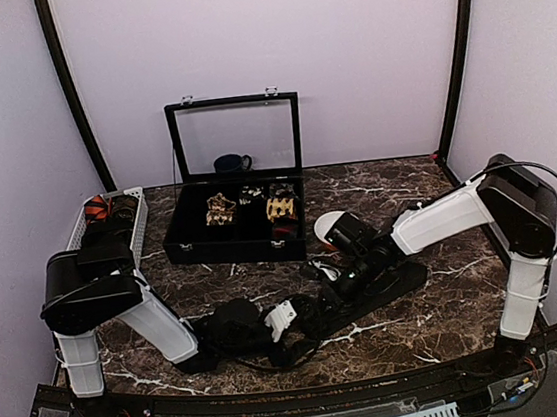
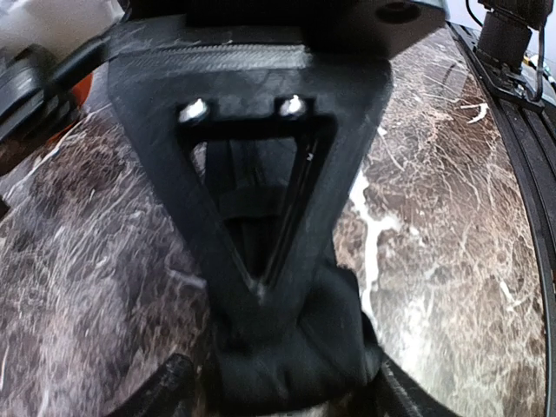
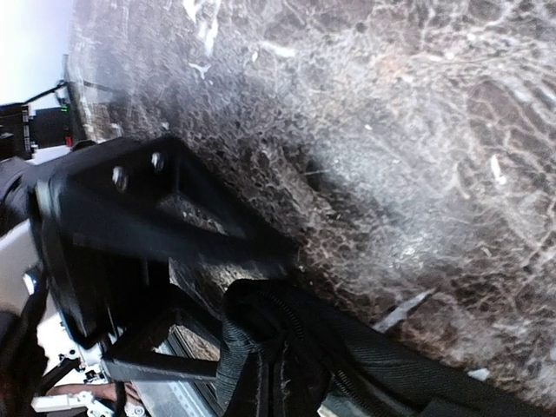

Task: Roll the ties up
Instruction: Roll the tie at the center of the board.

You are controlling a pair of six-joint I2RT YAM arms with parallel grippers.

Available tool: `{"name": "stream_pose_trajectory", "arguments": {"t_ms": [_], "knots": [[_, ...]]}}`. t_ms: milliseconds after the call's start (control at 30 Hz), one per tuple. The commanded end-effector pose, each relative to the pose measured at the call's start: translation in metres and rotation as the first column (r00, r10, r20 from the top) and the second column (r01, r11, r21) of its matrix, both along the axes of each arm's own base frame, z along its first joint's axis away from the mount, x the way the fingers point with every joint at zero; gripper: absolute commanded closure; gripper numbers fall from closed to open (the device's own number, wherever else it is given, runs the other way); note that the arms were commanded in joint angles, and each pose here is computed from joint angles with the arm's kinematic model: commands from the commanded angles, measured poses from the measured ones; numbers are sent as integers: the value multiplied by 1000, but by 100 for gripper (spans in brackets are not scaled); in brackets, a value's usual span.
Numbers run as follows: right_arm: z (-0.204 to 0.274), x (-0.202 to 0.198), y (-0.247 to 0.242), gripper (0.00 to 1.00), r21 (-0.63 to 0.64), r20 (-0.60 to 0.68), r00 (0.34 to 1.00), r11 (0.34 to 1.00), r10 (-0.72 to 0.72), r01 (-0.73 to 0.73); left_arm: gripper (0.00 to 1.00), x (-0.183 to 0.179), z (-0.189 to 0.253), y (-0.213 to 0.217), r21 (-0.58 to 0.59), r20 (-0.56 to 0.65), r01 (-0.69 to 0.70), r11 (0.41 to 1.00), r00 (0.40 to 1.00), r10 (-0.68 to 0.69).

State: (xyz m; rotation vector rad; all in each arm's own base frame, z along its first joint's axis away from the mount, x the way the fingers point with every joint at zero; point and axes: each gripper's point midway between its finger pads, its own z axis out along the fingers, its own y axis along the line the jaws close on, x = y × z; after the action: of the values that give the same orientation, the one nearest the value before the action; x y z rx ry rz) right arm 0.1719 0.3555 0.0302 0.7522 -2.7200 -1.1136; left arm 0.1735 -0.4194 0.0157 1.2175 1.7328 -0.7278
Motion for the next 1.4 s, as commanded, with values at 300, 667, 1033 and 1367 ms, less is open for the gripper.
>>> {"name": "stream_pose_trajectory", "arguments": {"t_ms": [300,667,1033,1367], "knots": [[-52,13,-63,100,23,14,987,987,-158,158,21,-10,-14,14,-31,-57,-42,999,998,40],[-56,16,-65,100,37,16,980,979,-199,198,23,-15,-10,-24,-67,-50,-74,995,996,71],[-50,19,-64,100,42,36,977,977,-212,210,23,-4,-17,-23,-45,-192,-230,972,957,218],[-42,23,-65,100,46,95,964,969,-247,243,21,-5,12,-7,-135,-359,-353,926,888,287]]}}
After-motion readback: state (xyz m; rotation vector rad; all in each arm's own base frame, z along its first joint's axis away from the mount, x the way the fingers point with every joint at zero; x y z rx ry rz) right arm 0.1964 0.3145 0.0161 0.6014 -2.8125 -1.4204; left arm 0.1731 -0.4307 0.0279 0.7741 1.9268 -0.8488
